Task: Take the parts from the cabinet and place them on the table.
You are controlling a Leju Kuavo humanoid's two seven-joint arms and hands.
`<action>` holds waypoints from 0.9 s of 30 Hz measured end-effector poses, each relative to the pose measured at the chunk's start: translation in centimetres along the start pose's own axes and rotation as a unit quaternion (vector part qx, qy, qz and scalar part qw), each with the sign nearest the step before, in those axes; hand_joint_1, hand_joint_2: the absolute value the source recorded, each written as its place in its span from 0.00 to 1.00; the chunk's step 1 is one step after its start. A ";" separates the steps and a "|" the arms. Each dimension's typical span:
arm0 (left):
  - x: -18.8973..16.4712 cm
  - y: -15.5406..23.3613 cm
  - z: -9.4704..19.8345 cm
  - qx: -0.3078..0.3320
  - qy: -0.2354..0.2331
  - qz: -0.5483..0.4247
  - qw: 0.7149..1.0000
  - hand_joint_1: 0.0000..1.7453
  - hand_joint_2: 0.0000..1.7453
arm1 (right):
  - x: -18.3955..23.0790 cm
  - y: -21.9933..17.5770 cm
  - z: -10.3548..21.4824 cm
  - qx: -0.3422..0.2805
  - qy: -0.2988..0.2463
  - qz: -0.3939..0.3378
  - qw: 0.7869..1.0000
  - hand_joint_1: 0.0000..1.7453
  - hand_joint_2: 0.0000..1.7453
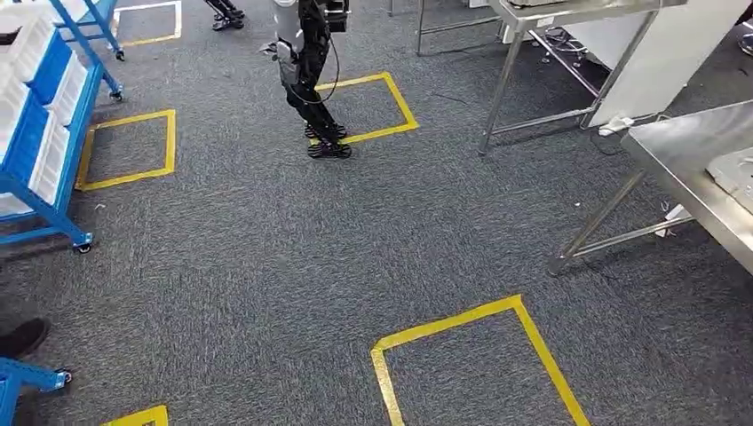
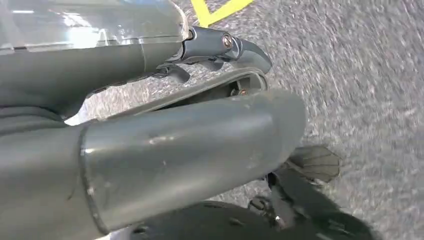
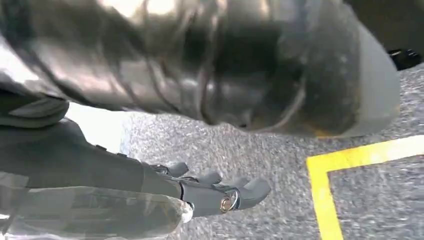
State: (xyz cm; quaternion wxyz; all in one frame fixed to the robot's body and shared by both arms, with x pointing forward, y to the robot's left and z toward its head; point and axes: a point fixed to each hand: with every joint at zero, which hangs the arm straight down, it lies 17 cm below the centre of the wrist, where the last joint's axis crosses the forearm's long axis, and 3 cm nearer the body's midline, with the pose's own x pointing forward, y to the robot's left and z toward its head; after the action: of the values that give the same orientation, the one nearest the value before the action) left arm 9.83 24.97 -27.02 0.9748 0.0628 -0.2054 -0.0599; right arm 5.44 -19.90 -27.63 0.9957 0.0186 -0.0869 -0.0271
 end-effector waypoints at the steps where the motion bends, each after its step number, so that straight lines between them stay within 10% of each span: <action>1: 0.0 0.0 0.0 0.000 0.000 0.000 1.000 0.00 0.00 | 0.1 0.0 0.0 0.000 -0.001 0.001 1.000 0.00 0.00; 27: -0.5 0.1 0.1 0.000 0.006 -0.002 1.000 0.00 0.00 | 0.0 0.4 0.0 0.005 -0.001 0.008 1.000 0.00 0.00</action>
State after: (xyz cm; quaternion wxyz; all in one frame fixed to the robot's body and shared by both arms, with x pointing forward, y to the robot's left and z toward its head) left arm 9.34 25.10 -27.14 0.9760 0.0635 -0.1992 -0.0615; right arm 5.49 -19.52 -27.57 0.9957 0.0232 -0.0879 -0.0184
